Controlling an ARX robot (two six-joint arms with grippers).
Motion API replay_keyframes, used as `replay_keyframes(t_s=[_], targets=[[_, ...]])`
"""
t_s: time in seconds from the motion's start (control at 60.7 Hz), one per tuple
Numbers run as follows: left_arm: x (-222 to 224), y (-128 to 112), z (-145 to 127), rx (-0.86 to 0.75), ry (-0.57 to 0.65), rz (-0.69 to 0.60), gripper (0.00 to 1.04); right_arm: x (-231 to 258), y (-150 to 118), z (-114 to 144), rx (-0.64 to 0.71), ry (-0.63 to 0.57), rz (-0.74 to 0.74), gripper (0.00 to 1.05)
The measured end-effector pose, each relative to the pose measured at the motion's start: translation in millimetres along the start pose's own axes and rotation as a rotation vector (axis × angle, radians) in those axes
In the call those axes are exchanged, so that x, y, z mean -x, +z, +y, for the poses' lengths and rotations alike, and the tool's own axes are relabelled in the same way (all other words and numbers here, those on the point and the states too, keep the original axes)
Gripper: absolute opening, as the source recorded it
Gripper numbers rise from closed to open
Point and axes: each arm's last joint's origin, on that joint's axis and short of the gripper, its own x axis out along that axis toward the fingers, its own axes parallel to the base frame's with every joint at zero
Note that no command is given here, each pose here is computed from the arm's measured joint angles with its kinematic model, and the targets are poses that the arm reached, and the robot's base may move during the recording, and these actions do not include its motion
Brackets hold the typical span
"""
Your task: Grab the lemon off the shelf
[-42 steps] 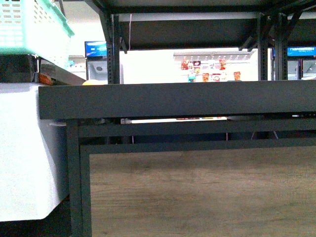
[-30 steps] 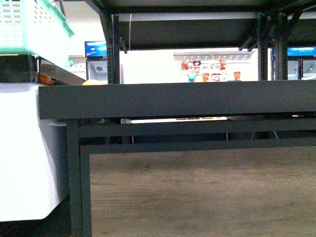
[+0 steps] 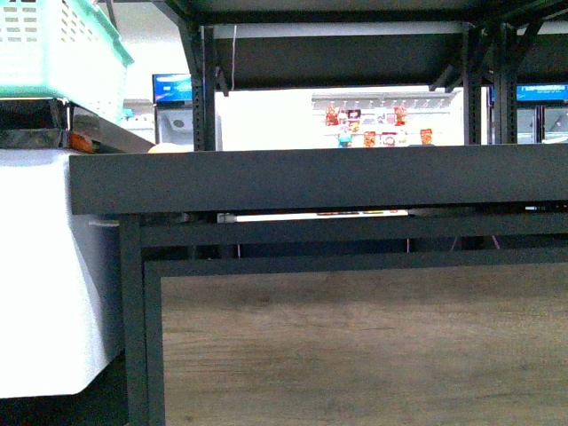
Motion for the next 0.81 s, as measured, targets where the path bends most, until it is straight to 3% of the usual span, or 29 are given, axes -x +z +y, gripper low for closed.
replay_keyframes(t_s=[0.807], targets=[[0.0,0.0,0.0,0.000,0.000,0.000,0.97,0.0,0.0,0.0,0.000,0.000,0.000,0.97]])
